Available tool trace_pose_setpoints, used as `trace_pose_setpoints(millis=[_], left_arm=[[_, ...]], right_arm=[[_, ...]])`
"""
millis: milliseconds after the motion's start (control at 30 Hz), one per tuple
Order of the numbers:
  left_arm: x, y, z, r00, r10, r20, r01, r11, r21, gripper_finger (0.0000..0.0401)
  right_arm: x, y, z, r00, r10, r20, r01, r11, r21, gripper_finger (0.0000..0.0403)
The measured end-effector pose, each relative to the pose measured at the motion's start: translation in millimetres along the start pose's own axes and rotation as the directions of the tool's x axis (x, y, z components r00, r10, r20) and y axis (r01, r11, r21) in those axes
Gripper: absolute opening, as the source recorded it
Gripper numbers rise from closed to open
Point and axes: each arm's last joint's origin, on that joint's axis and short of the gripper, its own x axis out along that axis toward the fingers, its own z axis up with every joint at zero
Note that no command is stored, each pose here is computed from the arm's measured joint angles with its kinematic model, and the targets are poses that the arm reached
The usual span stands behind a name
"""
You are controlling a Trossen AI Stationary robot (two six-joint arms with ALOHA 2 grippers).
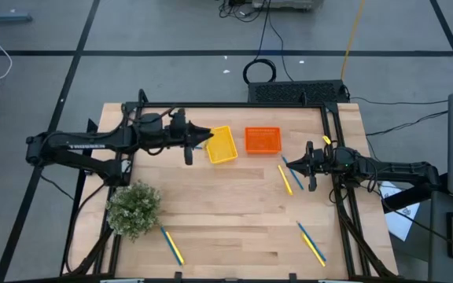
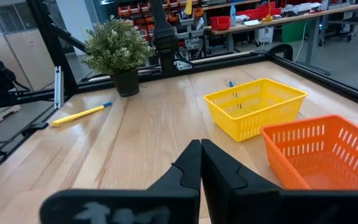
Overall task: Sort pens & pencils
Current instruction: Put the top left yellow pen into the yellow basket
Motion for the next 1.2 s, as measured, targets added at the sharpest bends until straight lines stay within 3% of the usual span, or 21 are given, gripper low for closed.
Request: trace_pose_setpoints(millis=[733, 1000, 1200], left_arm=[[10, -1, -5, 1.000, 0.001, 0.002, -0.001, 1.000, -0.016, 0.0043], [55, 3, -35, 1.000, 0.014, -0.020, -0.015, 0.999, -0.041, 0.0043], [88, 23, -71, 0.987, 0.106, -0.120, -0.116, 0.990, -0.080, 0.0043]], right_arm=[[0, 0, 0, 1.000, 0.000, 0.000, 0.000, 1.000, 0.000, 0.0000], [0, 0, 0, 1.000, 0.000, 0.000, 0.000, 1.000, 0.000, 0.0000], [0, 0, 0, 1.000, 0.000, 0.000, 0.000, 1.000, 0.000, 0.0000]])
